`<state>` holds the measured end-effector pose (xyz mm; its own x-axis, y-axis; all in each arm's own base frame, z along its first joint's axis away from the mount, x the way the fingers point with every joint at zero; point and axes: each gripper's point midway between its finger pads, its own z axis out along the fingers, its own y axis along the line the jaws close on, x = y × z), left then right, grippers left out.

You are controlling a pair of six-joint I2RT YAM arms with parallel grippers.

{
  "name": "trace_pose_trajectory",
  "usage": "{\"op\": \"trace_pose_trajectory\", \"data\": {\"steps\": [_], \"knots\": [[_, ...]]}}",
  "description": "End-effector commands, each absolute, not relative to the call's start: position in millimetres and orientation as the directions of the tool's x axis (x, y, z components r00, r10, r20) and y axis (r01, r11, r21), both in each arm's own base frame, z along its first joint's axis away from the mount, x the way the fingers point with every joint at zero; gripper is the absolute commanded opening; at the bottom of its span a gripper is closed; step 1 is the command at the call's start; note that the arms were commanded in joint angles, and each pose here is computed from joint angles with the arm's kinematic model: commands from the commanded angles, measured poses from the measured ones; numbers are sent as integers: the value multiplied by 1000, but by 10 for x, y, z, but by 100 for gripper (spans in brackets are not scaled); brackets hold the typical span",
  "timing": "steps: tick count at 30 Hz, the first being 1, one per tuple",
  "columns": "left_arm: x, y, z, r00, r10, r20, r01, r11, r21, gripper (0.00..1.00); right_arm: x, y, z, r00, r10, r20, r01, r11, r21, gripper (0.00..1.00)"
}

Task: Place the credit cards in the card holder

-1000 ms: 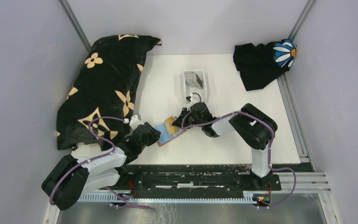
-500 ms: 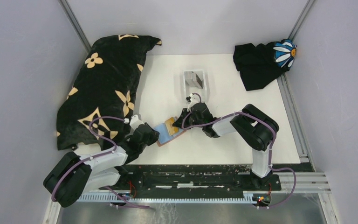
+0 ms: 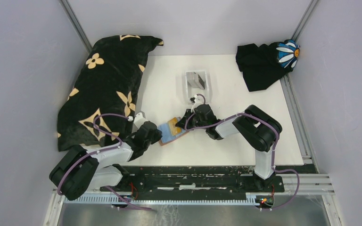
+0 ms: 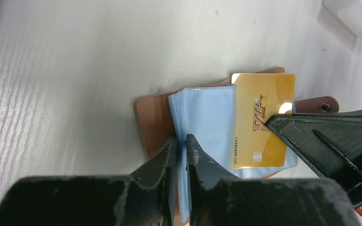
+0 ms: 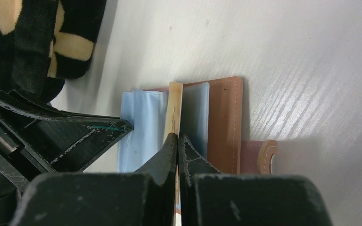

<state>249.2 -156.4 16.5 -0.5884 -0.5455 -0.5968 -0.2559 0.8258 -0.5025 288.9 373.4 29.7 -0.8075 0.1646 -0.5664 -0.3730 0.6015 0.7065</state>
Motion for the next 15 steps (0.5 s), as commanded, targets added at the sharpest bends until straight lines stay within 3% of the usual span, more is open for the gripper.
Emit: {"op": "trace_pose_trajectory", "data": {"steps": [1, 15], "knots": [[2375, -1474, -43, -648, -477, -594, -266, 872, -410, 17, 2804, 3653, 42, -828, 139, -543, -345, 638, 688, 1], [2424, -1484, -60, -654, -452, -607, -258, 887, -383, 17, 2804, 3630, 33, -828, 147, -541, -341, 634, 694, 1]]}}
